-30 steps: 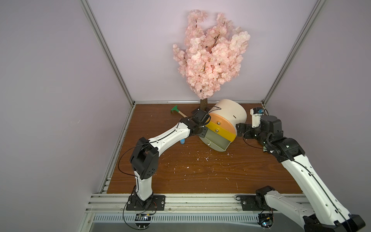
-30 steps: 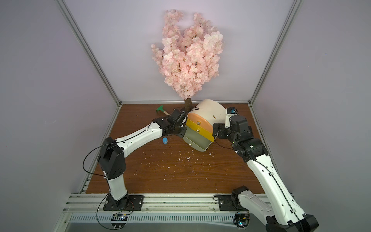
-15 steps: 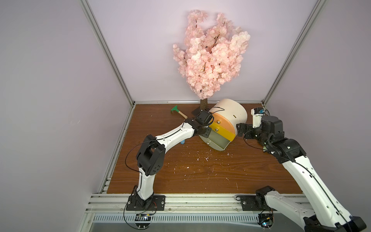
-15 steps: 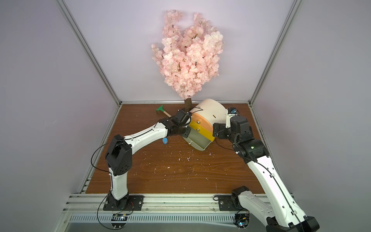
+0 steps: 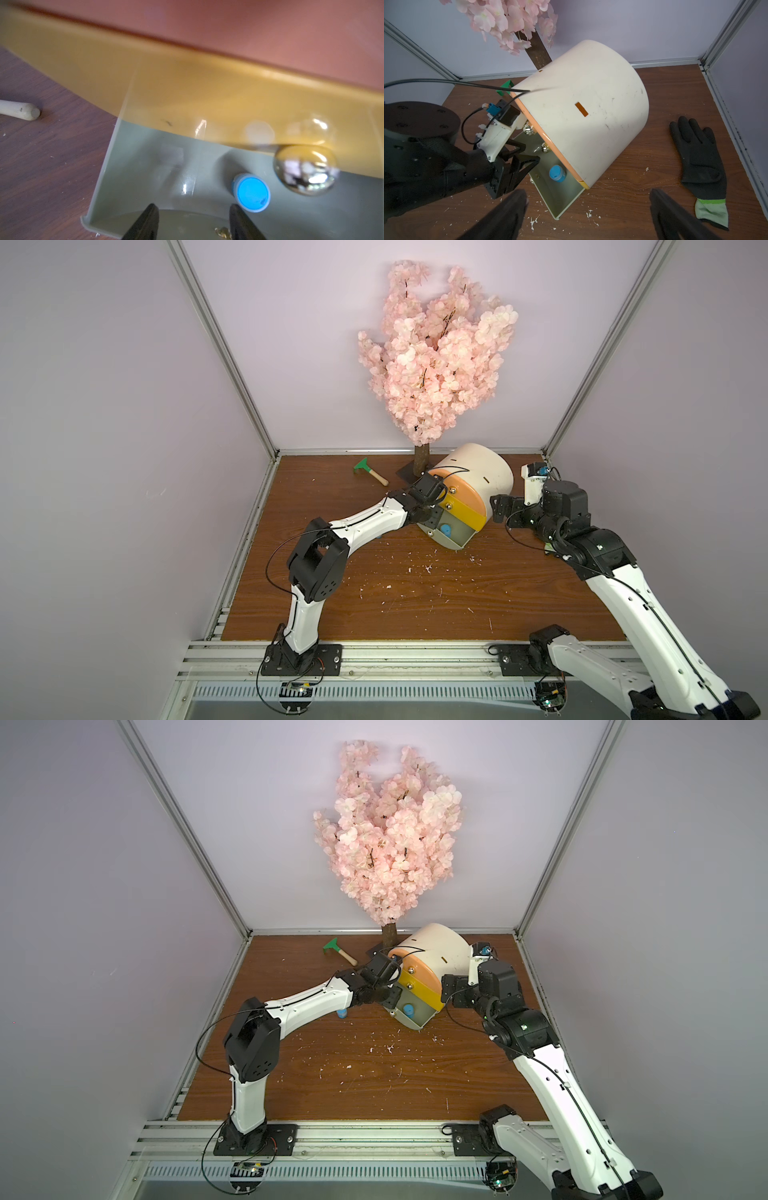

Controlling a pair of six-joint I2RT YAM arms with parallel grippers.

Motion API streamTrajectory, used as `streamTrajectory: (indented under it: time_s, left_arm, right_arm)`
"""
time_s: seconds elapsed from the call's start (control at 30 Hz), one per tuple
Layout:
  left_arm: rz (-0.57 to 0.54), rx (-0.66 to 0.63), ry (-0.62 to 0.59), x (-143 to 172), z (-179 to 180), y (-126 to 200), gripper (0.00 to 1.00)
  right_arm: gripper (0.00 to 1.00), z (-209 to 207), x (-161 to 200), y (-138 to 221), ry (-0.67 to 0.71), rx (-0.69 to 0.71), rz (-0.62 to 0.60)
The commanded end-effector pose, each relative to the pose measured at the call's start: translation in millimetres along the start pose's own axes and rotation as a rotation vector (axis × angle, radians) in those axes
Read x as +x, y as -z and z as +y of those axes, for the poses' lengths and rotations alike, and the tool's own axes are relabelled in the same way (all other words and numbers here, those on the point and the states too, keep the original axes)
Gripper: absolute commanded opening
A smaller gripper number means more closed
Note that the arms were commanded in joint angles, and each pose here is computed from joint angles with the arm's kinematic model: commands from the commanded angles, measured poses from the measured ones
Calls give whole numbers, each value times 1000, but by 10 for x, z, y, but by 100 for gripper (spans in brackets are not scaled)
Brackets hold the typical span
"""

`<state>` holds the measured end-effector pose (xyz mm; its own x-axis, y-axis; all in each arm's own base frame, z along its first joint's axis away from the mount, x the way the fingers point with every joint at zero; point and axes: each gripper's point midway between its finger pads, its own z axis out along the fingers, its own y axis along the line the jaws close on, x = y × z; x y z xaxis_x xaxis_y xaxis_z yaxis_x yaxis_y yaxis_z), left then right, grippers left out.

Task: Put the paint cans in the drawer according to color
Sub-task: Place the paint can in the drawer, then pick up the paint can at the center of the board.

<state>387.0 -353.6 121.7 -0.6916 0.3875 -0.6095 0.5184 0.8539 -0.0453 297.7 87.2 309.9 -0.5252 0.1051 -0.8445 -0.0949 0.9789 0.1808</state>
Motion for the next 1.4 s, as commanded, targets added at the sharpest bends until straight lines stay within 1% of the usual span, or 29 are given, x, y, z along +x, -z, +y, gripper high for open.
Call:
streamTrajectory:
  time_s: [0.0, 0.17, 0.27, 0.4, 0.43, 0.5, 0.6, 0.73, 0.87, 1.0, 1.2, 1.27, 1.37]
  left_arm:
    - [-49, 10, 3, -113, -49, 113, 58]
    - [-144, -37, 39, -361, 76, 519, 56]
    - [-182, -54, 79, -410, 204, 713, 55]
    - [-208, -94, 134, -393, 457, 889, 55]
    - [-182, -126, 138, -252, 554, 847, 56]
    - [-164, -182, 155, -125, 746, 834, 58]
    - [-93, -238, 190, 143, 1031, 730, 62]
    - [-15, -298, 244, 514, 1364, 588, 65]
    - [72, -302, 282, 797, 1553, 388, 65]
    - [106, -270, 298, 885, 1569, 224, 66]
    - [132, -221, 304, 962, 1492, 67, 73]
    - [139, -204, 308, 988, 1465, 41, 72]
    - [153, -210, 316, 1061, 1472, 30, 67]
  right_arm:
    - [99, 14, -161, 117, -17, -2, -46]
    - [99, 66, -109, 58, -12, -28, -20]
    - [99, 78, -20, 7, -8, -39, 3]
    - [98, 124, 79, -22, -14, -69, 31]
    - [98, 144, 100, -16, -13, -82, 38]
    - [98, 187, 148, -13, -6, -106, 62]
    - [98, 224, 259, -26, 16, -119, 110]
    - [98, 206, 317, 13, 18, -114, 110]
    - [98, 202, 326, 20, 17, -113, 109]
    - [98, 205, 316, 25, 16, -115, 103]
    - [98, 200, 298, 33, 12, -112, 95]
    - [98, 191, 301, 29, 15, -107, 94]
    - [98, 199, 301, 20, 12, -110, 96]
